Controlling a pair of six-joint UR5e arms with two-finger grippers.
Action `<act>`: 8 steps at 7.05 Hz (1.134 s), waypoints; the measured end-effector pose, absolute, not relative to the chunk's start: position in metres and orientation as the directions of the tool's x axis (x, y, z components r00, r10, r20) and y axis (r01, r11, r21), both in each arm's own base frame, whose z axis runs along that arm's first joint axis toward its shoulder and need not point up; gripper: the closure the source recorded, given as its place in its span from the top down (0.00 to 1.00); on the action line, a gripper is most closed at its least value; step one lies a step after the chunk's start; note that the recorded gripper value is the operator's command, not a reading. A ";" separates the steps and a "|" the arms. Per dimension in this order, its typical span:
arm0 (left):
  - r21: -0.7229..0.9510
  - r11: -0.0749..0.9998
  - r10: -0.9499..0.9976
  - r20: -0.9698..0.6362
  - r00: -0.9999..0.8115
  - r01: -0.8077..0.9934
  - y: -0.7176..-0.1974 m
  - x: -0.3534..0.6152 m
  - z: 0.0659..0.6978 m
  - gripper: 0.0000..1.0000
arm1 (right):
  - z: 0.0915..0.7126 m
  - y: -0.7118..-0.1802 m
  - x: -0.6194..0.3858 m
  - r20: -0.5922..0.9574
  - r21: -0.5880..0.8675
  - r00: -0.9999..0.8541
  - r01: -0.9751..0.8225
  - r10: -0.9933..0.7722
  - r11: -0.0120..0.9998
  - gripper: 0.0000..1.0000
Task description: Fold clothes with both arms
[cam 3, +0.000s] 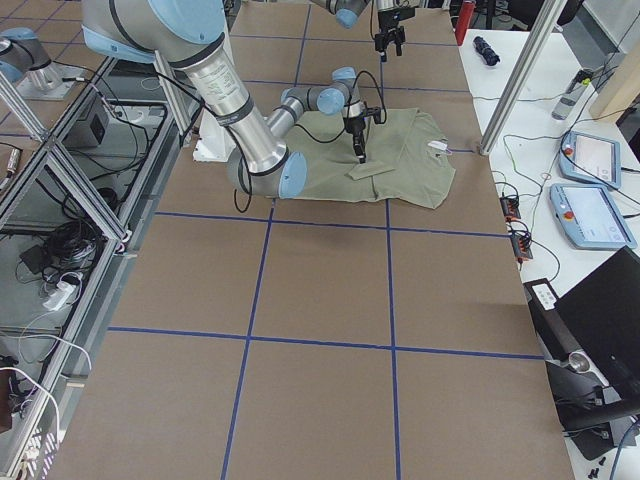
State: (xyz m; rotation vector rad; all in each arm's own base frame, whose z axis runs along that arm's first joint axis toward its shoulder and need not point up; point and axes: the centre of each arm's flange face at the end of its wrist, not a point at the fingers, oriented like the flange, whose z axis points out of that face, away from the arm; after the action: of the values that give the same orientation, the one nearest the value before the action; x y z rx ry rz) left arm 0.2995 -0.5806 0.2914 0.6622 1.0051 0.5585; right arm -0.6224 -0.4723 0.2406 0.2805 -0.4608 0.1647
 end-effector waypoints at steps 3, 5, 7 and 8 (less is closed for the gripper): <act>0.727 0.676 0.696 -0.575 0.430 -0.121 -0.580 0.299 0.291 1.00 | 0.242 -0.475 -0.622 0.439 0.264 0.896 -0.193 0.060 0.945 0.42; 0.727 0.676 0.696 -0.575 0.431 -0.121 -0.580 0.299 0.291 1.00 | 0.245 -0.476 -0.623 0.430 0.270 0.901 -0.189 0.057 0.944 0.46; 0.726 0.677 0.695 -0.576 0.430 -0.122 -0.581 0.299 0.291 1.00 | 0.248 -0.477 -0.624 0.425 0.270 0.903 -0.188 0.058 0.944 0.39; 0.726 0.677 0.695 -0.576 0.430 -0.122 -0.581 0.299 0.291 1.00 | 0.248 -0.477 -0.624 0.424 0.270 0.904 -0.187 0.058 0.945 0.01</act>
State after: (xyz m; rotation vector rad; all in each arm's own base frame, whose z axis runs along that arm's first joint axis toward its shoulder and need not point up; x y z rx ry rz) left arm 0.2994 -0.5806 0.2913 0.6624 1.0051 0.5584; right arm -0.6243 -0.4769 0.2482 0.3115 -0.4249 0.1291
